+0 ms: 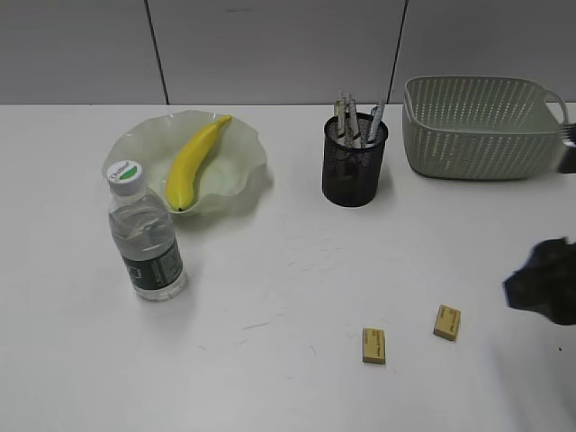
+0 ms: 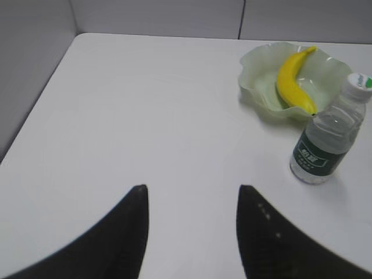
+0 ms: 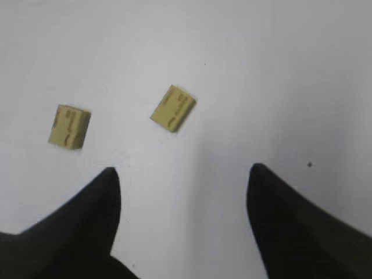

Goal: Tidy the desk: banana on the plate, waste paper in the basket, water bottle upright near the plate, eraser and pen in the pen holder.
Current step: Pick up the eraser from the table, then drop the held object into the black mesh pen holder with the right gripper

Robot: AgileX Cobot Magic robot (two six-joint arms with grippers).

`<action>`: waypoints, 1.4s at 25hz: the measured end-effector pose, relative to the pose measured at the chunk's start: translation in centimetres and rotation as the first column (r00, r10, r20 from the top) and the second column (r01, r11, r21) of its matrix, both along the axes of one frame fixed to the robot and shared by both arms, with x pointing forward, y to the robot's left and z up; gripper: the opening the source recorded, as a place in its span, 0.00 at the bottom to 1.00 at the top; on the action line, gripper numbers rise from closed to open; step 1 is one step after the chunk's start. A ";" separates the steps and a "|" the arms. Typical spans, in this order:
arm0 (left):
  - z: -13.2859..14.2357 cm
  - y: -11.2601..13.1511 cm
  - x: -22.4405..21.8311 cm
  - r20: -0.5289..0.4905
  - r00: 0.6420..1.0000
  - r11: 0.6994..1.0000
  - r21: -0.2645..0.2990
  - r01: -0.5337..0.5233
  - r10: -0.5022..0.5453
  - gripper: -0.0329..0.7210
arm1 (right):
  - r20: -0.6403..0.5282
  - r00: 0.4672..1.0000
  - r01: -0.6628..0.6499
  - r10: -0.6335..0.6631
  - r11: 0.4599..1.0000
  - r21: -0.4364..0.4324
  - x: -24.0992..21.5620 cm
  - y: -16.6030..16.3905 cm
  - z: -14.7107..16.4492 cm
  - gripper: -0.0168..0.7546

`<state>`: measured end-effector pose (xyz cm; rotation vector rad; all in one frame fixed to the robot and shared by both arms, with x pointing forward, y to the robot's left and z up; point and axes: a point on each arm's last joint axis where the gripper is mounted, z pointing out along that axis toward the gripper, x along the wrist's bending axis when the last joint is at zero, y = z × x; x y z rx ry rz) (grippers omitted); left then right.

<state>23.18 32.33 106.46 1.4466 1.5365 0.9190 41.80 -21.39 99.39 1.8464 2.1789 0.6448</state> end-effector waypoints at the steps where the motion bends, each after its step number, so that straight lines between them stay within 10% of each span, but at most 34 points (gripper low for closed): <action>1: 0.0 0.0 0.0 0.000 1.000 1.000 -0.002 -0.015 0.015 0.53 | -0.034 0.999 0.026 -0.026 1.000 0.002 1.1 0.6 -1.0 0.71; 11: 0.0 0.0 -0.1 0.000 1.000 1.000 -0.002 -0.031 0.031 0.52 | -0.315 0.924 0.197 -0.217 0.976 -0.093 8.3 4.2 -11.3 0.73; 17: 0.0 0.0 -0.1 0.000 1.000 1.000 -0.003 -0.031 0.031 0.52 | -0.320 0.913 0.235 -0.251 0.968 -0.089 9.2 4.6 -11.5 0.27; 19: 0.0 0.0 -0.1 0.000 1.000 1.000 -0.003 -0.031 0.031 0.51 | -0.305 0.919 0.237 -0.250 0.968 -0.079 9.3 4.6 -11.3 0.29; 25: 0.0 0.0 -0.1 0.000 1.000 1.000 -0.003 -0.031 0.031 0.50 | 0.040 0.991 0.126 -0.130 0.988 0.088 11.3 5.3 -4.5 0.29; 29: 0.0 0.0 -0.1 0.000 1.000 1.000 -0.003 -0.031 0.031 0.50 | 0.388 0.920 -0.021 -0.058 0.980 0.197 15.1 6.9 1.4 0.29; 35: 0.0 0.0 -0.1 0.000 1.000 1.000 -0.003 -0.031 0.031 0.48 | 0.466 0.885 -0.083 0.000 0.984 0.156 20.6 9.3 0.8 0.29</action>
